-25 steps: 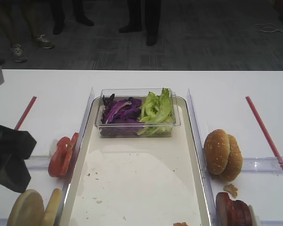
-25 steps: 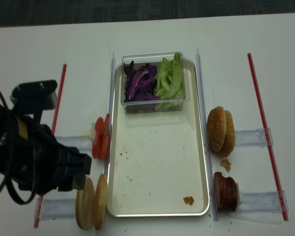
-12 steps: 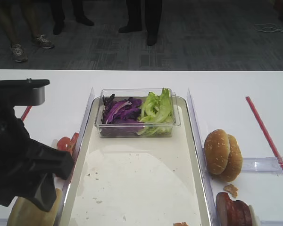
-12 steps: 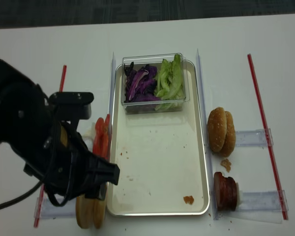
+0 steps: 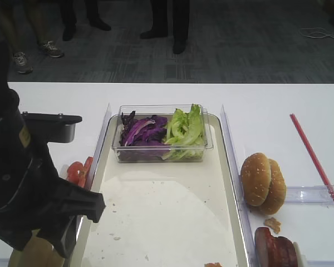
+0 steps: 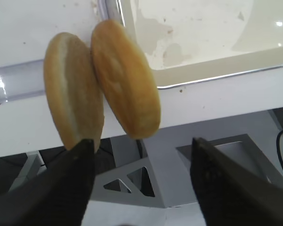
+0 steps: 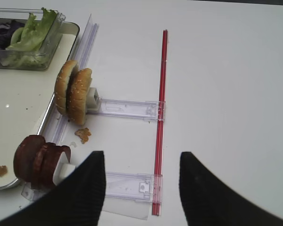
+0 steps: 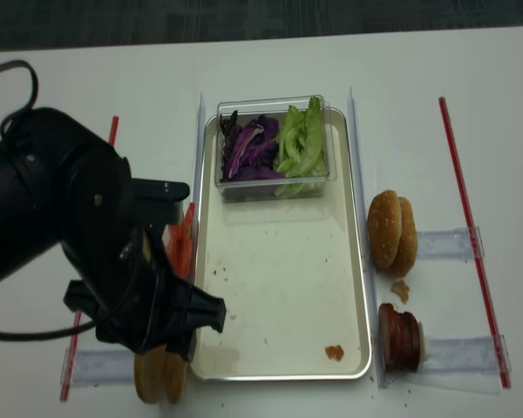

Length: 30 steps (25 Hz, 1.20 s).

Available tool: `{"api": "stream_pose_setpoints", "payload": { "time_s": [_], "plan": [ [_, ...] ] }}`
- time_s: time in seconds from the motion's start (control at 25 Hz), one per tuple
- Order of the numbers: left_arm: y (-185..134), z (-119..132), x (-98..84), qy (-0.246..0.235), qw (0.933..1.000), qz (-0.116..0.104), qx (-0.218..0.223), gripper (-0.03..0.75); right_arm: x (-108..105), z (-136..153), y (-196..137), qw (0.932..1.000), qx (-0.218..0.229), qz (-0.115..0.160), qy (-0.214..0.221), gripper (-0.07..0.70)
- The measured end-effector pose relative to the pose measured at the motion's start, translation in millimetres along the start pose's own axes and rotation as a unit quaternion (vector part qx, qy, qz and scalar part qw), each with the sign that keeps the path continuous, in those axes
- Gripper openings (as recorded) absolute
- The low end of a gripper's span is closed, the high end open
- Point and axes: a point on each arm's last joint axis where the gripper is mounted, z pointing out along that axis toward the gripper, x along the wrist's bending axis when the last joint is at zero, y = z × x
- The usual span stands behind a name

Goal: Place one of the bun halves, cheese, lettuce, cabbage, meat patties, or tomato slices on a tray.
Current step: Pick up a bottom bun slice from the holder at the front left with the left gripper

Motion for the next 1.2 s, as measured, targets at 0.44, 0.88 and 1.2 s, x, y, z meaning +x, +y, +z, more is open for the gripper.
{"api": "stream_pose_setpoints", "payload": {
  "time_s": [0.44, 0.88, 1.2],
  "plan": [
    [18.8, 28.7, -7.1, 0.013, 0.9997, -0.005, 0.022, 0.414, 0.0, 0.0, 0.0, 1.0000, 0.000, 0.000, 0.000, 0.384],
    [29.2, 53.2, -10.1, 0.033, 0.9979, -0.008, 0.055, 0.412, 0.0, 0.0, 0.0, 1.0000, 0.000, 0.000, 0.000, 0.384],
    [29.9, 53.6, -9.0, 0.040, 0.9977, -0.015, 0.052, 0.306, 0.0, 0.0, 0.0, 1.0000, 0.000, 0.000, 0.000, 0.384]
  ]
}}
